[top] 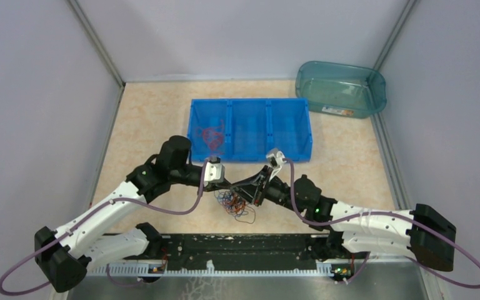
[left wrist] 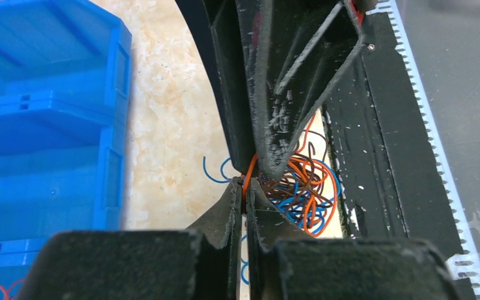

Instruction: Untangle the cables

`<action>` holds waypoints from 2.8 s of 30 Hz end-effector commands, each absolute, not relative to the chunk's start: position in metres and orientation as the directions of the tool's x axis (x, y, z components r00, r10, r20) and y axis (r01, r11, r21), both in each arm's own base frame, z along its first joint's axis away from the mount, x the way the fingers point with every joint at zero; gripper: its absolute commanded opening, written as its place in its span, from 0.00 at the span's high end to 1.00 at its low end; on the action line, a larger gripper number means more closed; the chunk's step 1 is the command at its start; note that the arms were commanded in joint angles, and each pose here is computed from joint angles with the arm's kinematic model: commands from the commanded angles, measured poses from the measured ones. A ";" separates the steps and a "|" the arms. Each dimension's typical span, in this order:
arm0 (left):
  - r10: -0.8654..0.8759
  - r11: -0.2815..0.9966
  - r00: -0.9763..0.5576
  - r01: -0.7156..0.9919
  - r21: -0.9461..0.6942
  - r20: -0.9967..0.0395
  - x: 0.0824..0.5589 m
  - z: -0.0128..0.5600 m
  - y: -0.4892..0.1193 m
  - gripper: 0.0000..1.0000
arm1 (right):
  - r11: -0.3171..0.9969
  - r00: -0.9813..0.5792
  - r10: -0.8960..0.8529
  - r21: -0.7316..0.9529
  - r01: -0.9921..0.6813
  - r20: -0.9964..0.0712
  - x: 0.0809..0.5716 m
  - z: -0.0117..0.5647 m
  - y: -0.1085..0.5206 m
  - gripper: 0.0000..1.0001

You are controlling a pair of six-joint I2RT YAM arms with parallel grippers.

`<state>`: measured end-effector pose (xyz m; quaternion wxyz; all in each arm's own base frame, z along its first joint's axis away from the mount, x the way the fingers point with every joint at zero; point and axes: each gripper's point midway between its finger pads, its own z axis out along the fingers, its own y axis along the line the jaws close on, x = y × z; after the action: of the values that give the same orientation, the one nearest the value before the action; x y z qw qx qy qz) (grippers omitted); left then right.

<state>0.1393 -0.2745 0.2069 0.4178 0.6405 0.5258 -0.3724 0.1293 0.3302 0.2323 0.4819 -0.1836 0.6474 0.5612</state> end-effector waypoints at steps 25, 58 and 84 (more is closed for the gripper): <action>0.169 -0.137 0.436 0.898 0.417 -0.884 0.131 0.291 -0.279 0.99 | 0.374 -0.354 0.376 0.490 -0.787 -0.856 0.151 0.272 0.309 0.43; -0.009 -0.069 0.444 0.893 0.444 -0.896 0.128 0.391 -0.297 1.00 | 0.445 -0.341 0.371 0.487 -0.752 -0.864 0.178 0.220 0.340 0.44; -0.150 0.022 0.509 0.859 0.511 -0.848 0.132 0.496 -0.302 1.00 | 0.720 -0.349 0.205 0.383 -0.579 -0.914 0.197 0.133 0.291 0.53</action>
<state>0.1418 -0.3054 0.4516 0.6068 0.5913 0.3589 -0.3915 0.1948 0.3012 0.1571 0.5597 -0.1127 0.7133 0.4064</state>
